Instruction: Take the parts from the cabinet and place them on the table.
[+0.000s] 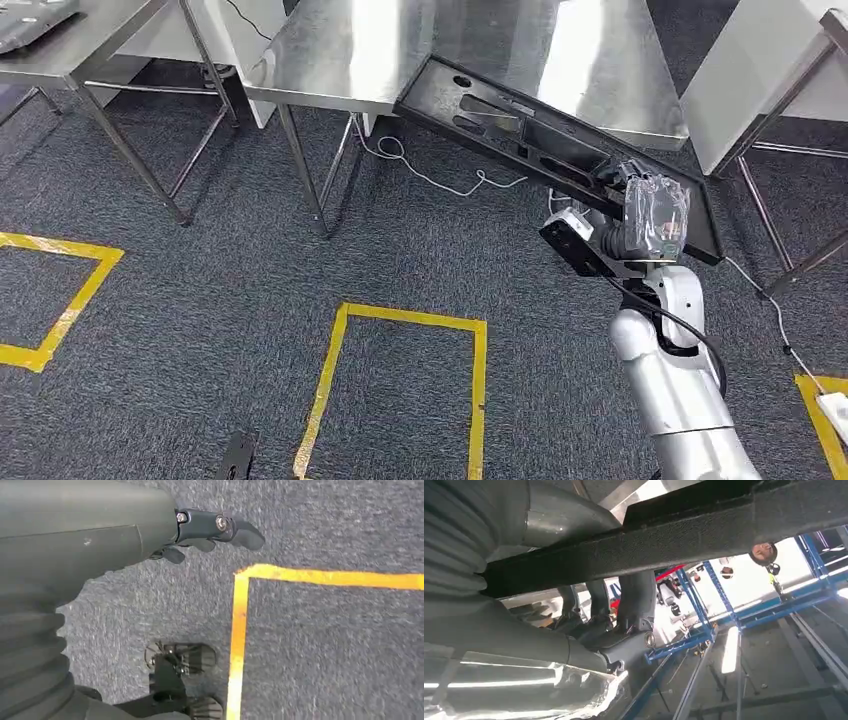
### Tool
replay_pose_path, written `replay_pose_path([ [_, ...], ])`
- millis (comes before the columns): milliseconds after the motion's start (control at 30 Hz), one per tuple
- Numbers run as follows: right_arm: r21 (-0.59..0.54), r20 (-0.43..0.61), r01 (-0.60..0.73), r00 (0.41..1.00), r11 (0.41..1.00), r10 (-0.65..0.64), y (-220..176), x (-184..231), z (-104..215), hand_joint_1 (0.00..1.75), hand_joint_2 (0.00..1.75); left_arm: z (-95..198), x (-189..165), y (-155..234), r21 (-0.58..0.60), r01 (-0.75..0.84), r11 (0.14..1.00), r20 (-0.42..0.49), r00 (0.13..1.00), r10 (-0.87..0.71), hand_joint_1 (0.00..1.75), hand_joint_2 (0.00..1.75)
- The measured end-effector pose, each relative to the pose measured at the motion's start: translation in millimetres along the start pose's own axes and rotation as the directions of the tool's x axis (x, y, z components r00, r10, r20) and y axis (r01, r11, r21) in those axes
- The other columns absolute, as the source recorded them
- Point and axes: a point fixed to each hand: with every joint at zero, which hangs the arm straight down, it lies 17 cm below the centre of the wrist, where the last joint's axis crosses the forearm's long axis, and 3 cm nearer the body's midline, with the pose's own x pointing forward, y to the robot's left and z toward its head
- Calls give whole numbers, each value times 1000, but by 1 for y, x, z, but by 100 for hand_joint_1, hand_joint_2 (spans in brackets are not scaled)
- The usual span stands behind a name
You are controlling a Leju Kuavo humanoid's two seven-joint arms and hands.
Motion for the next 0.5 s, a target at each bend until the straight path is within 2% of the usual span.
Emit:
replay_pose_path([
  [500,9,0,-7,1000,1000,7,4,1,2,175,175,-1,1,1,-1,-15,1000,2,1000,15,0,175],
])
